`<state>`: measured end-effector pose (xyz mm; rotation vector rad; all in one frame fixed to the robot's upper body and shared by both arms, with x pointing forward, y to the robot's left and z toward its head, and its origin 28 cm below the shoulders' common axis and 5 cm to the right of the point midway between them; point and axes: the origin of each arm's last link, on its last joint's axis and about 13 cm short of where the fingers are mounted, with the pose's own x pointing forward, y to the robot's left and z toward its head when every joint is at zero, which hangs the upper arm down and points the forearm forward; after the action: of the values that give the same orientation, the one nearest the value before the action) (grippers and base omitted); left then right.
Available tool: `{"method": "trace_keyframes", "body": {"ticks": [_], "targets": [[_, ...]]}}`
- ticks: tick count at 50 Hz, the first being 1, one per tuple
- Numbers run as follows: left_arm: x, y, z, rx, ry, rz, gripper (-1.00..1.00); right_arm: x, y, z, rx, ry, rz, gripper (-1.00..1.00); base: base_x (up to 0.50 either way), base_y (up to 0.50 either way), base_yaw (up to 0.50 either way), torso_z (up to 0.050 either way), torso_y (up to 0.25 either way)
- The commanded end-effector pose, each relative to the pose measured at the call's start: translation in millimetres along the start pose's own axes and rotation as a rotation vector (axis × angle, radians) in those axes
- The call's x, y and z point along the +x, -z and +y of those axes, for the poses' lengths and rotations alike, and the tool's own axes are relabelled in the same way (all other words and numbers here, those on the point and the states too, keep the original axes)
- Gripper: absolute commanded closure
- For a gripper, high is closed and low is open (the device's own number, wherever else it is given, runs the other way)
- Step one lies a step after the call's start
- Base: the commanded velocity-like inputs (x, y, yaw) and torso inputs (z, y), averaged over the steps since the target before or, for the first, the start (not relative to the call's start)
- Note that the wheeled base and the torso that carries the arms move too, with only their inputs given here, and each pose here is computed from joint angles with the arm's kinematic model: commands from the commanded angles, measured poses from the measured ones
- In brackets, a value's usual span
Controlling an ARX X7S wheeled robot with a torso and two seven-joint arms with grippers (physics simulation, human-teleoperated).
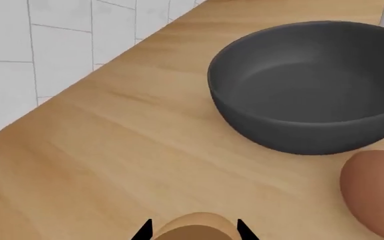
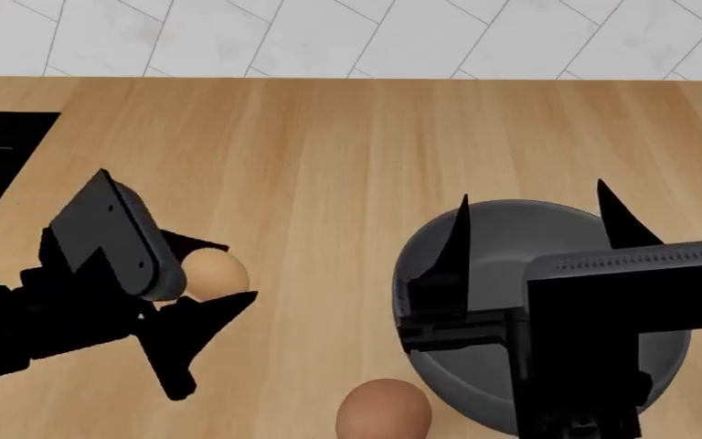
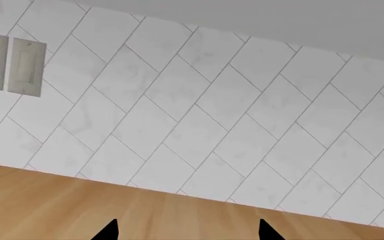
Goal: Place the eggs and milk next to the bowl.
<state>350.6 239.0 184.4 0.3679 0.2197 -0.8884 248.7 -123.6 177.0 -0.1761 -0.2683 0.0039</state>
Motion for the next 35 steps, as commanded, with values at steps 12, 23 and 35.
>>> {"method": "trace_keyframes", "body": {"ticks": [12, 23, 35], "targets": [[44.5, -21.0, 10.9, 0.067, 0.157, 0.052, 1.00, -2.2, 0.9, -4.2, -0.005, 0.016, 0.008, -1.00, 0.00, 0.00, 0.00, 0.000, 0.000], [63.1, -25.9, 8.6, 0.095, 0.209, 0.063, 1.00, -4.5, 0.9, -7.2, -0.008, 0.026, 0.011, -1.00, 0.00, 0.00, 0.00, 0.000, 0.000], [78.7, -30.7, 5.2, 0.122, 0.248, 0.071, 1.00, -4.5, 1.1, -9.1, -0.014, 0.036, 0.015, -1.00, 0.00, 0.00, 0.00, 0.000, 0.000]]}}
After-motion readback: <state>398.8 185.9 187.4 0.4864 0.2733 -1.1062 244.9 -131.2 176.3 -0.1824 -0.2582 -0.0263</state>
